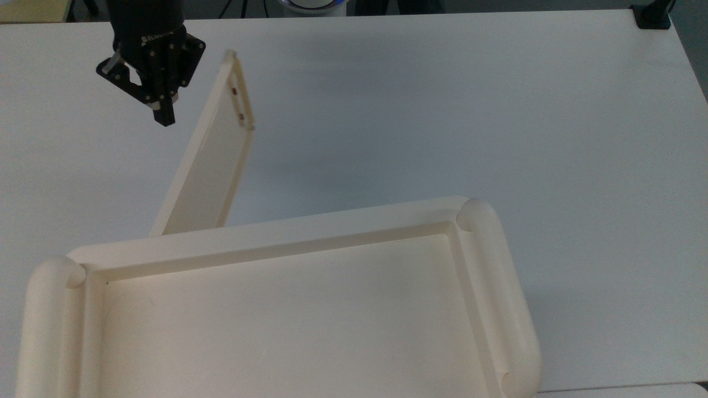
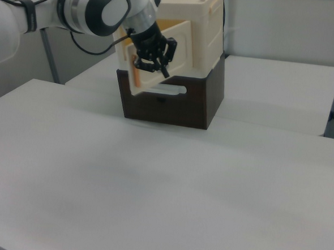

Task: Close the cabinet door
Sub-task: 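Push the cream door with the gripper, swinging it toward the cabinet front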

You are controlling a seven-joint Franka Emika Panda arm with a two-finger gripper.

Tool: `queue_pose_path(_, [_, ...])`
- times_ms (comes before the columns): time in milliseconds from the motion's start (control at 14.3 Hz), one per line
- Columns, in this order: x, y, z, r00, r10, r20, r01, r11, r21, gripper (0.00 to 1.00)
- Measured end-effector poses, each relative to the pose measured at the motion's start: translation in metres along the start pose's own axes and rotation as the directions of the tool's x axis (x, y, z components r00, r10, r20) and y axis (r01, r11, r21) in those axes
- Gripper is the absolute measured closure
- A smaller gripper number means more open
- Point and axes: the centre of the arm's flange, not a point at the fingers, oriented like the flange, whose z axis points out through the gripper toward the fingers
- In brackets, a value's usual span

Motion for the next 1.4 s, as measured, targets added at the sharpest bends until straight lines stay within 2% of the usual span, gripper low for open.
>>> queue_pose_path(281, [0.039, -0.023, 0.005, 0.997, 0.08, -0.02, -0.08, 0.997, 0.022, 0.99])
queue_pose_path(561, [0.083, -0.045, 0.001, 0.982, 0.185, -0.048, -0.184, 0.982, 0.032, 0.99])
queue_pose_path(772, [0.117, -0.059, -0.002, 0.972, 0.223, -0.079, -0.221, 0.975, 0.031, 0.99])
queue_pose_path(1052, [0.158, -0.068, 0.015, 0.914, 0.343, -0.215, -0.355, 0.935, -0.017, 0.99])
queue_pose_path(1193, [0.175, -0.075, 0.035, 0.882, 0.394, -0.26, -0.412, 0.911, -0.016, 0.99])
queue_pose_path(1403, [0.183, -0.077, 0.037, 0.849, 0.444, -0.287, -0.465, 0.885, -0.007, 0.99])
